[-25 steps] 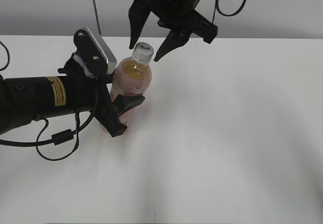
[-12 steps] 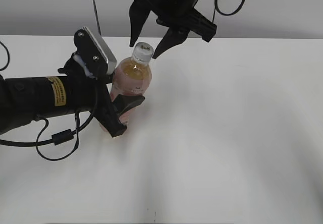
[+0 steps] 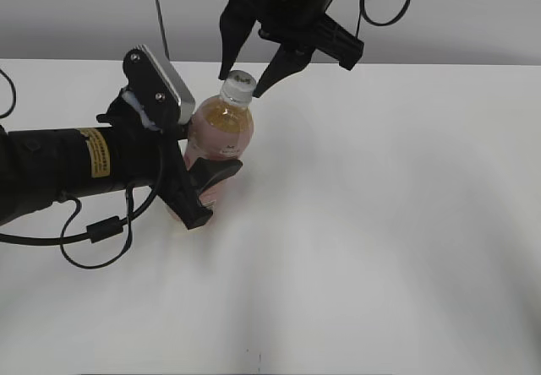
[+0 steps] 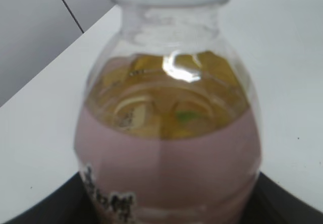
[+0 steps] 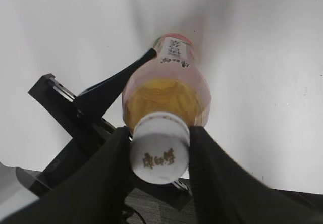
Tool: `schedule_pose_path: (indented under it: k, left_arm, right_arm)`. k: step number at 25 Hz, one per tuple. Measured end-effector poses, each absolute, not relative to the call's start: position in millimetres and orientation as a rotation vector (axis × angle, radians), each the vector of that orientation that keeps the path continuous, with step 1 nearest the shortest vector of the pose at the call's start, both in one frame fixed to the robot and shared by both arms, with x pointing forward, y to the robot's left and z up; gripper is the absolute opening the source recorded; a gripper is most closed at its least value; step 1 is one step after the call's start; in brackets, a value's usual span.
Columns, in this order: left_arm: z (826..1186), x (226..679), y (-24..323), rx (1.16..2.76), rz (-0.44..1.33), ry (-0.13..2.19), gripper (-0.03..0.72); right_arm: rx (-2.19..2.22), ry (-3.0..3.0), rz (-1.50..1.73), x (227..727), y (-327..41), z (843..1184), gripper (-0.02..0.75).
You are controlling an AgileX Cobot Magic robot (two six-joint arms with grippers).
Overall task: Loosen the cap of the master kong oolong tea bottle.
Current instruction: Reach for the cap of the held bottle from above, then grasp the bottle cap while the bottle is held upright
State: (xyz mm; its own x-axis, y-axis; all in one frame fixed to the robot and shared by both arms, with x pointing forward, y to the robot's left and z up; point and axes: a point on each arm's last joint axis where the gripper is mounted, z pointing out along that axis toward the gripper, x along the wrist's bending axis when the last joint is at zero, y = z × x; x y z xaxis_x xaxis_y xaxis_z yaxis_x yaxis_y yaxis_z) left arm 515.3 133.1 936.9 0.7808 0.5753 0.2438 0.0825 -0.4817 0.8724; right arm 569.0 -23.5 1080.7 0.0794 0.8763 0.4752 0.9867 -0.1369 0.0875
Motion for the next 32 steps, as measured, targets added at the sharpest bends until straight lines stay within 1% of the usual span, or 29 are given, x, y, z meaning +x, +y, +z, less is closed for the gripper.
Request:
schedule_pose_path:
  k: [32]
  left_arm:
    - [937.4,515.8,133.3,2.001,0.648,0.505,0.407]
  right_arm:
    - [-2.016,-1.996,-0.672,570.8,-23.0,1081.3,0.27]
